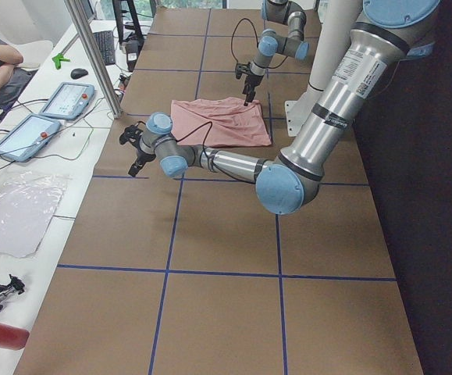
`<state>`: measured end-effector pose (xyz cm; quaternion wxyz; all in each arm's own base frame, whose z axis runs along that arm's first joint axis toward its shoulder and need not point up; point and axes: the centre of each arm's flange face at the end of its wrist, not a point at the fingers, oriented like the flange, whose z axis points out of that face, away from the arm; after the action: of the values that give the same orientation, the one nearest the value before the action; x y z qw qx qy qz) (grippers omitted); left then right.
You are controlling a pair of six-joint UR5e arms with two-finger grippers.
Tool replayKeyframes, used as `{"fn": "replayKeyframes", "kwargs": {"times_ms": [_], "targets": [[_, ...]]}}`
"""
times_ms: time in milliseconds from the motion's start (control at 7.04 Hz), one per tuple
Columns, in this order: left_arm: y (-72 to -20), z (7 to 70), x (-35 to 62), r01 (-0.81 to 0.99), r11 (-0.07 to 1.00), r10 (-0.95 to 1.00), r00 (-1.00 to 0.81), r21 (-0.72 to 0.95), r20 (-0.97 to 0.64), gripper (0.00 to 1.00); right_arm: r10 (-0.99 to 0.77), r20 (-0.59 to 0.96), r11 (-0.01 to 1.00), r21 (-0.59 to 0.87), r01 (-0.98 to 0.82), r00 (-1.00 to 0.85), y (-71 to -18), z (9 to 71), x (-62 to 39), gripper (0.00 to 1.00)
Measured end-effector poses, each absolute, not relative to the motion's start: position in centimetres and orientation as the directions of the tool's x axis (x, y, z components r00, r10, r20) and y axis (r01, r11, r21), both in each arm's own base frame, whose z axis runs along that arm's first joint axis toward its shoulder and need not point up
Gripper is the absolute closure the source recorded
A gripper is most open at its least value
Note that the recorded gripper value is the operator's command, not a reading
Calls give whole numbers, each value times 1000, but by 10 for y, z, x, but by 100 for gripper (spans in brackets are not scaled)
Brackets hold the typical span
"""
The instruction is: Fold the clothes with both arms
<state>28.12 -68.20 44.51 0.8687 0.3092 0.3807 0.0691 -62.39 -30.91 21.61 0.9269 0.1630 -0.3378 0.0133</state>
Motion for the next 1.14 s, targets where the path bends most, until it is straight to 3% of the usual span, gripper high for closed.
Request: {"fn": "replayKeyframes", "kwargs": {"times_ms": [142,284,569,853,995,1137], "targets": [[-682,445,282,115,799,356,700,590,-619,0,-84,621,946,296,-133,780,-311,219,-629,59],[-682,444,282,115,798,357,700,591,-619,0,-85,611,944,302,-133,787,-313,222,-631,68],[-682,444,281,116,799,356,700,591,-619,0,-86,606,942,308,-133,791,-317,221,-633,74],[-681,445,281,115,799,356,700,590,-619,0,-86,614,941,308,-138,784,-318,214,-634,100],[-681,445,281,115,799,356,700,590,-619,0,-83,617,942,306,-141,783,-318,213,-634,97],[-681,445,281,115,799,356,700,590,-619,0,-79,618,942,304,-145,782,-319,213,-634,88]]}}
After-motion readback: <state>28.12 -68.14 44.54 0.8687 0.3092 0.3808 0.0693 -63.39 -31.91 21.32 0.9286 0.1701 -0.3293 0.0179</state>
